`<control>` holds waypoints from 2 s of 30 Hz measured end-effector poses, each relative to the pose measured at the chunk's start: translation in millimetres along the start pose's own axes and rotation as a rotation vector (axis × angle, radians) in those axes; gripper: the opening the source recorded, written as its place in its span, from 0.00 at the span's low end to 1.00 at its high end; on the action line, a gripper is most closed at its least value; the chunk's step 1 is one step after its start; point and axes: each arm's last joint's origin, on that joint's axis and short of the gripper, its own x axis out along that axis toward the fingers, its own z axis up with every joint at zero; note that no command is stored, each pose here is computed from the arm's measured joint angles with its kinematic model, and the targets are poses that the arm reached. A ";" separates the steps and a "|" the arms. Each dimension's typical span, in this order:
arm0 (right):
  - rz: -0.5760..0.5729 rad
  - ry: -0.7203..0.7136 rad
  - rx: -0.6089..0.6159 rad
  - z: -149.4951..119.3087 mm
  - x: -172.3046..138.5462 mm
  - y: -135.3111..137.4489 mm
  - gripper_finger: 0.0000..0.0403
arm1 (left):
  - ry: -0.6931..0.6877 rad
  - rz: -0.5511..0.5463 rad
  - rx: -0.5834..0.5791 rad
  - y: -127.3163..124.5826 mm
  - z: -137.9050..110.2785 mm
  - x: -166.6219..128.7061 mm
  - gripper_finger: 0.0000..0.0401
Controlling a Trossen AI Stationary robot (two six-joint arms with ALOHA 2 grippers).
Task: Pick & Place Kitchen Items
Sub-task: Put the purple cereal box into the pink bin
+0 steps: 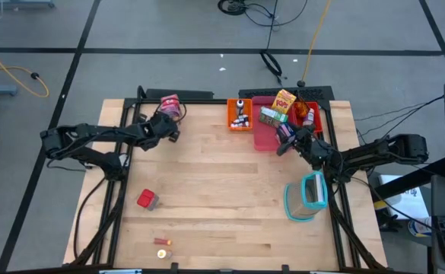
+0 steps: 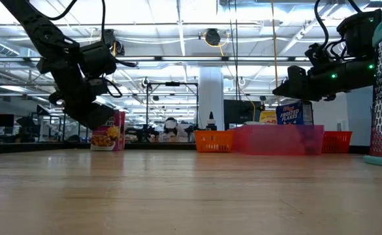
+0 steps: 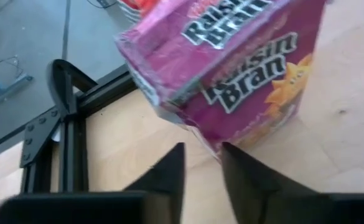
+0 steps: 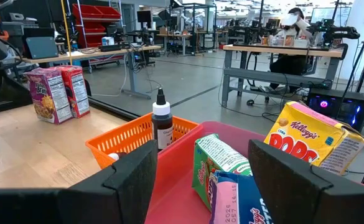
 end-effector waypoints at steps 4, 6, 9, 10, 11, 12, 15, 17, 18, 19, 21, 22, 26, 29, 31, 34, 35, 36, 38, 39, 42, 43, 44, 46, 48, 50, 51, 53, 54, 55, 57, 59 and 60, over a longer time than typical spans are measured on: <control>0.000 0.000 0.000 0.0 0.0 0.0 0.60 | 0.005 -0.012 0.003 -0.3 -0.2 0.0 0.07; 0.000 0.000 0.000 0.0 0.0 0.0 0.60 | 0.006 -0.013 0.001 -0.4 -0.2 0.0 0.02; 0.000 0.000 0.000 0.0 0.0 0.0 0.60 | 0.006 -0.014 0.002 -0.4 -0.2 0.0 0.02; 0.000 0.000 0.000 0.0 0.0 0.0 0.60 | 0.009 -0.021 0.003 -0.6 -0.3 0.0 0.01; 0.000 0.000 0.000 0.0 0.0 0.0 0.60 | 0.012 -0.029 0.002 -0.8 -0.4 0.0 0.01; 0.000 0.000 0.000 0.0 0.0 0.0 0.60 | 0.013 -0.032 0.002 -0.9 -0.5 0.0 0.01; 0.000 0.000 0.000 0.0 0.0 0.0 0.60 | 0.019 -0.045 -0.002 -1.2 -0.7 0.0 0.00; 0.000 0.000 0.000 0.0 0.0 0.0 0.60 | 0.030 -0.068 -0.001 -1.9 -1.1 -0.1 0.00; 0.000 0.000 0.000 0.0 0.0 0.0 0.60 | 0.034 -0.079 0.002 -2.7 -1.6 -0.6 0.00; 0.000 0.000 0.000 0.0 0.0 0.0 0.60 | 0.038 -0.084 0.010 -3.5 -2.5 -1.5 0.00; 0.000 0.000 0.000 0.0 0.0 0.0 0.60 | 0.054 -0.085 0.025 -5.2 -5.9 -4.1 0.00; 0.000 0.000 0.000 0.0 0.0 0.0 0.60 | 0.064 -0.078 0.038 -5.7 -7.7 -5.7 0.00; 0.000 0.000 0.000 0.0 0.0 0.0 0.60 | 0.095 -0.039 0.089 -6.3 -11.0 -11.9 0.00; 0.000 0.000 0.000 0.0 0.0 0.0 0.60 | 0.109 -0.054 0.097 -7.3 -12.3 -13.3 0.01; 0.000 0.000 0.000 0.0 0.0 0.0 0.60 | 0.106 -0.054 0.105 -7.4 -12.0 -13.3 0.03; 0.000 0.000 0.000 0.0 0.0 0.0 0.60 | 0.092 -0.027 0.135 -5.9 -10.9 -12.4 0.09; 0.000 0.000 0.000 0.0 0.0 0.0 0.60 | 0.095 -0.024 0.139 -4.9 -10.5 -11.5 0.12; 0.000 0.000 0.000 0.0 0.0 0.0 0.60 | 0.102 -0.027 0.143 -3.9 -10.2 -10.3 0.16; 0.000 0.000 0.000 0.0 0.0 0.0 0.60 | 0.114 -0.034 0.156 -2.2 -9.6 -8.4 0.24; 0.000 0.000 0.000 0.0 0.0 0.0 0.60 | 0.118 -0.032 0.159 -1.2 -9.4 -7.5 0.28; 0.000 0.000 0.000 0.0 0.0 0.0 0.60 | 0.122 -0.018 0.160 2.0 -7.9 -4.4 0.41; 0.000 0.000 0.000 0.0 0.0 0.0 0.60 | 0.118 -0.012 0.161 3.0 -6.8 -3.2 0.46; 0.000 0.000 0.000 0.0 0.0 0.0 0.60 | 0.112 -0.012 0.161 3.7 -5.5 -2.1 0.50; 0.000 0.000 0.000 0.0 0.0 0.0 0.60 | 0.095 -0.017 0.165 4.4 -2.4 -0.2 0.58; 0.000 0.000 0.000 0.0 0.0 0.0 0.60 | 0.073 -0.021 0.173 4.9 1.2 1.7 0.65; 0.000 0.000 0.000 0.0 0.0 0.0 0.60 | 0.051 -0.020 0.183 6.1 4.9 3.8 0.71; 0.000 0.000 0.000 0.0 0.0 0.0 0.60 | 0.042 -0.019 0.194 6.7 6.6 4.7 0.73; 0.000 0.000 0.000 0.0 0.0 0.0 0.60 | 0.037 -0.011 0.222 9.3 8.6 7.1 0.76; 0.000 0.000 0.000 0.0 0.0 0.0 0.60 | 0.041 -0.005 0.235 11.0 9.0 8.5 0.77; 0.000 0.000 0.000 0.0 0.0 0.0 0.60 | 0.046 0.002 0.246 13.0 9.4 10.0 0.78; 0.000 0.000 0.000 0.0 0.0 0.0 0.60 | 0.051 0.013 0.262 16.3 10.4 12.6 0.80; 0.000 0.000 0.000 0.0 0.0 0.0 0.60 | 0.050 0.022 0.285 19.1 11.9 14.8 0.80; 0.000 0.000 0.000 0.0 0.0 0.0 0.60 | 0.047 0.024 0.293 20.2 12.8 15.8 0.80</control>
